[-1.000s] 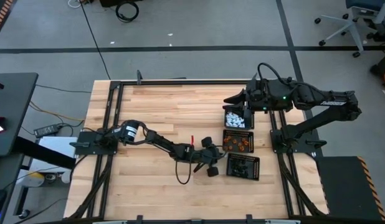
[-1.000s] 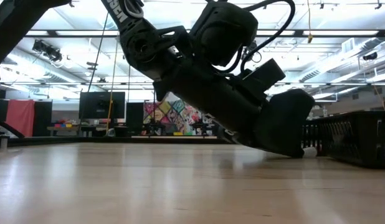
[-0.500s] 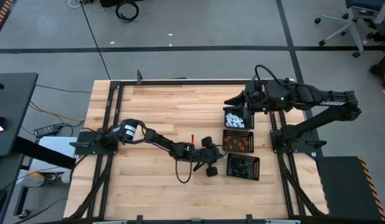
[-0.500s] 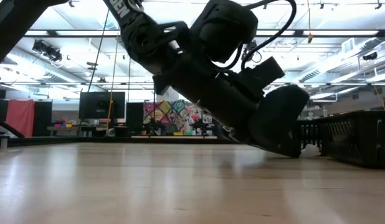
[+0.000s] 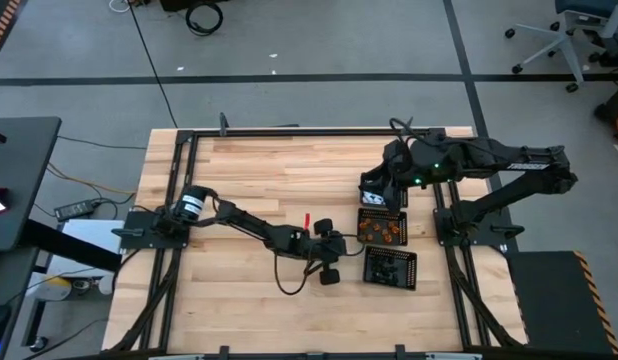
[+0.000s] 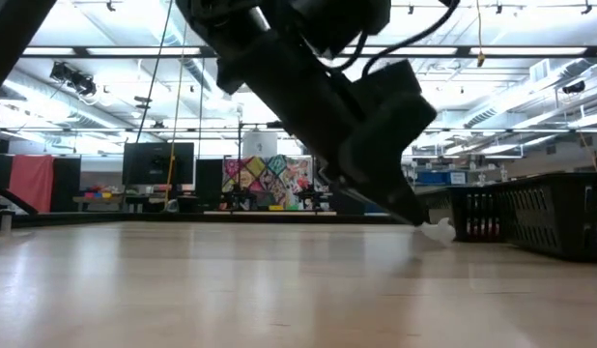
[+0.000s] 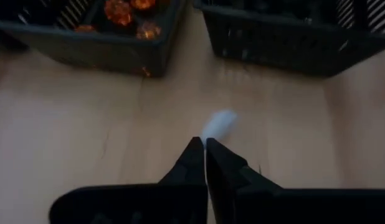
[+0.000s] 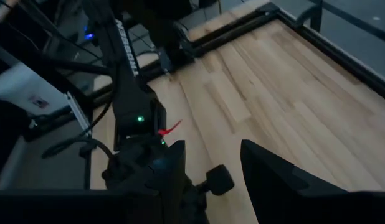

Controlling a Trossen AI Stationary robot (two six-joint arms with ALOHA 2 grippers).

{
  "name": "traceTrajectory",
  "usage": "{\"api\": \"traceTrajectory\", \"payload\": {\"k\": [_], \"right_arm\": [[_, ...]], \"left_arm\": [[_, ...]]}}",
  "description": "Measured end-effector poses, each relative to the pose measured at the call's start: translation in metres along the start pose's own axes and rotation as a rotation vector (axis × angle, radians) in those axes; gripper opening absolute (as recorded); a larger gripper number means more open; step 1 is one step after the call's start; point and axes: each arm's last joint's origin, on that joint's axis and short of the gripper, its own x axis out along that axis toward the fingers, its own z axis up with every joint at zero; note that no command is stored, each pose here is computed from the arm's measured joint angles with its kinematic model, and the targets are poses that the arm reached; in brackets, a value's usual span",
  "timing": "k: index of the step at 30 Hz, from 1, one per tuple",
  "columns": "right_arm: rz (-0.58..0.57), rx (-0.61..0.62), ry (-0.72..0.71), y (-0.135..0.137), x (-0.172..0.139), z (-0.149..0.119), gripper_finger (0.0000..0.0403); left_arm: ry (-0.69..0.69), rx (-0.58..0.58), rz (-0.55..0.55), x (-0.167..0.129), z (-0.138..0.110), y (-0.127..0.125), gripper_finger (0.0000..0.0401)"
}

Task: Sort Halloween decoration
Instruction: Put the white ghost toy into the top black bin

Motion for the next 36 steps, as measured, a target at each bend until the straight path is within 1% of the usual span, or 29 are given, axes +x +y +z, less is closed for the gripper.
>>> {"api": "traceTrajectory", "payload": {"k": [3, 7, 11, 13, 16, 17, 19, 21, 24, 27, 29, 34, 36], "right_arm": [[-0.009, -0.008, -0.002, -0.002, -0.001, 0.001, 0.016], [-0.03, -0.018, 0.037, -0.005, -0.002, -0.003, 0.016], [-0.097, -0.042, 0.181, -0.011, 0.0, -0.016, 0.016], [-0.141, -0.016, 0.252, -0.014, 0.002, -0.023, 0.016], [-0.139, 0.02, 0.349, -0.013, 0.005, -0.033, 0.016], [-0.133, 0.012, 0.377, -0.011, 0.007, -0.038, 0.016], [-0.121, -0.015, 0.441, -0.008, 0.017, -0.052, 0.016], [-0.113, -0.041, 0.485, -0.006, 0.025, -0.062, 0.016], [-0.113, -0.08, 0.507, -0.005, 0.035, -0.075, 0.016], [-0.071, -0.108, 0.441, 0.0, 0.045, -0.081, 0.016], [-0.026, -0.124, 0.408, 0.003, 0.056, -0.088, 0.016], [0.096, -0.126, 0.35, 0.012, 0.101, -0.111, 0.016], [0.121, -0.133, 0.352, 0.018, 0.122, -0.119, 0.016]], "left_arm": [[0.002, 0.002, 0.004, -0.007, 0.005, 0.001, 0.0001], [-0.02, -0.011, 0.0, -0.014, 0.014, 0.006, 0.0001], [0.04, -0.005, 0.012, -0.017, 0.013, 0.015, 0.0], [0.093, 0.005, 0.011, -0.019, 0.009, 0.018, 0.0], [0.148, 0.032, 0.015, -0.023, 0.007, 0.022, 0.0], [0.179, 0.05, 0.018, -0.027, 0.006, 0.023, 0.0], [0.171, 0.064, 0.018, -0.033, 0.01, 0.024, 0.0], [0.18, 0.073, 0.029, -0.045, 0.011, 0.027, 0.0], [0.161, 0.049, 0.04, -0.062, 0.004, 0.032, 0.0], [0.154, 0.029, 0.047, -0.083, -0.007, 0.039, 0.0], [0.151, 0.014, 0.051, -0.103, -0.015, 0.046, 0.0], [0.062, -0.068, 0.072, -0.145, -0.03, 0.06, 0.0], [0.016, -0.112, 0.095, -0.161, -0.035, 0.066, 0.0]]}}
